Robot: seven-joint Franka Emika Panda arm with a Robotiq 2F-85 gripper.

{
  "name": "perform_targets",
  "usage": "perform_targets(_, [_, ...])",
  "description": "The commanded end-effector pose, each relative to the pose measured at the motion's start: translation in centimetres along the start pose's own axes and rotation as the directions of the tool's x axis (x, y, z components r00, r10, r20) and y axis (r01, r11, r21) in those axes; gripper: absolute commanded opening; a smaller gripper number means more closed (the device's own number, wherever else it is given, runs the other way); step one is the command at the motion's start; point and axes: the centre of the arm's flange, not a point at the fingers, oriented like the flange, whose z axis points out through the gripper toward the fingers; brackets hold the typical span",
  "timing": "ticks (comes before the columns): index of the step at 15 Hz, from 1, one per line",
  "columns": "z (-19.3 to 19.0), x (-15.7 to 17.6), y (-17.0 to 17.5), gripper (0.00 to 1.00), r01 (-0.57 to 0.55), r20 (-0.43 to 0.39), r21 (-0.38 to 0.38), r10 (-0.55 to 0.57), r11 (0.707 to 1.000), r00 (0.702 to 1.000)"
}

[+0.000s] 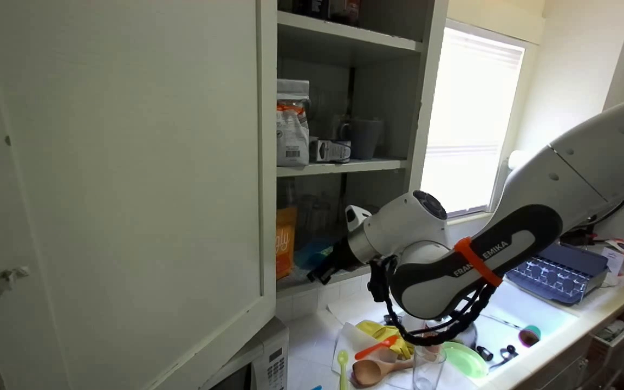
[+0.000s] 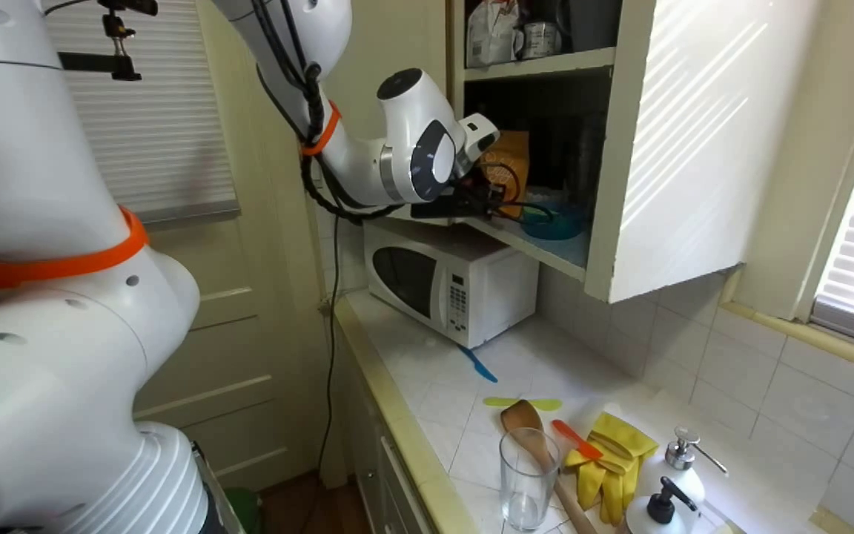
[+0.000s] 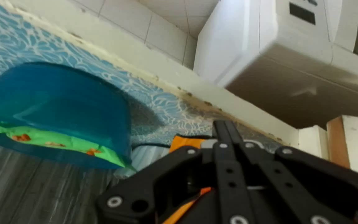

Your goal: Pick up the orange sachet and put it in the open cabinet

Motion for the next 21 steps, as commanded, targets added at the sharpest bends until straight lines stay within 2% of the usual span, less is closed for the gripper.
perform_targets(1, [-5.4, -1.5, 0.0, 0.00, 0.004, 0.170, -0.034, 0.002, 0.999, 0.985])
perform_targets(4, [-7.4, -1.8, -1.0, 0.00, -0.032, 0.310, -0.012, 0.034, 0.999, 0.950])
perform_targets(6, [-8.8, -1.7, -1.8, 0.01, -0.090, 0.399, 0.031, 0.070, 0.995, 0.914])
perform_targets(8, [-10.4, -1.7, -2.2, 0.18, -0.163, 0.471, 0.076, 0.108, 0.984, 0.875])
perform_targets(9, [-11.6, -1.7, -2.1, 0.32, -0.198, 0.498, 0.090, 0.128, 0.976, 0.857])
perform_targets(11, [-14.4, -1.7, -1.0, 0.47, -0.265, 0.541, 0.107, 0.167, 0.958, 0.824])
perform_targets(15, [-20.4, -1.8, 2.5, 0.77, -0.359, 0.576, 0.117, 0.231, 0.926, 0.784])
perform_targets(18, [-23.3, -1.9, 4.7, 0.98, -0.414, 0.589, 0.122, 0.270, 0.902, 0.762])
perform_targets(21, [-24.2, -1.9, 5.8, 1.00, -0.434, 0.584, 0.107, 0.297, 0.895, 0.756])
